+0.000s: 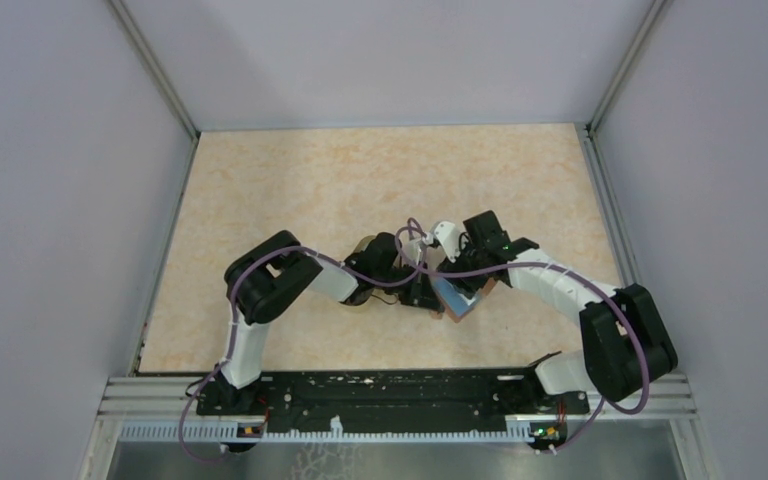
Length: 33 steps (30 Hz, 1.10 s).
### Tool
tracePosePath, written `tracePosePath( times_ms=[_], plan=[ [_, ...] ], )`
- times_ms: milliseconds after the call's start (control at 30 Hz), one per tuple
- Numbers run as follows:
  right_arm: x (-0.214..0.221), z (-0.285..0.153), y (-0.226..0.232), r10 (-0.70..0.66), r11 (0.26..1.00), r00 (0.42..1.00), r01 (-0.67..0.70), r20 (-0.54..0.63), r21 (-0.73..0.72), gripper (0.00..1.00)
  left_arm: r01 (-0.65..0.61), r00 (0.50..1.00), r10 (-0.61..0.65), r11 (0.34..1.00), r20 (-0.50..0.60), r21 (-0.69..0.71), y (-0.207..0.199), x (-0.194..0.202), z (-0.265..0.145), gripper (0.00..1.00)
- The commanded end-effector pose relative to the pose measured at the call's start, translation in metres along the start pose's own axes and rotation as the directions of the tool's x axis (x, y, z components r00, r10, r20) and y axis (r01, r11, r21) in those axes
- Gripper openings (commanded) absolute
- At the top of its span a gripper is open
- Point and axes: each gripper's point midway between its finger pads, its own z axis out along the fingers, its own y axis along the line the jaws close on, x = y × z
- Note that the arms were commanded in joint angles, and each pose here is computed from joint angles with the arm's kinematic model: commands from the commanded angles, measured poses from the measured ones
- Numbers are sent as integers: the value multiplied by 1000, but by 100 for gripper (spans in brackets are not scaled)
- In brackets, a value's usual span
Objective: Put the credit cards into the card holder
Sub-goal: Open the card holder at the center of the board.
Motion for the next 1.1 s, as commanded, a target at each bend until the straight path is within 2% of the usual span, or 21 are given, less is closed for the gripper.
tracePosePath(
  times_ms=[0,133,333,467,667,833,1067],
  plan=[
    [-7,-5,-27,16,987,1000,-17,10,159,57,-3,1000,3,1000,3,1,7,2,-3,0],
    [-5,-4,-26,25,988,1000,-25,5,152,47,6,999,-5,1000,35,-20,8,-3,-10,4],
    [-6,-1,-19,49,994,999,-50,6,100,37,-29,993,32,999,117,-28,-11,-20,-28,20],
    [-6,-1,-15,70,995,998,-70,12,69,35,-57,982,60,998,177,-21,-27,-30,-40,26],
    [-8,-2,-12,93,995,996,-93,19,34,34,-68,973,63,998,220,14,-39,-35,-47,27],
    [-8,-3,-10,109,994,994,-109,27,10,34,-48,965,44,999,257,8,-33,-34,-49,26],
    [-7,-2,-8,120,993,993,-120,20,-5,34,-43,956,53,998,288,-41,-26,-34,-57,32]
  ],
)
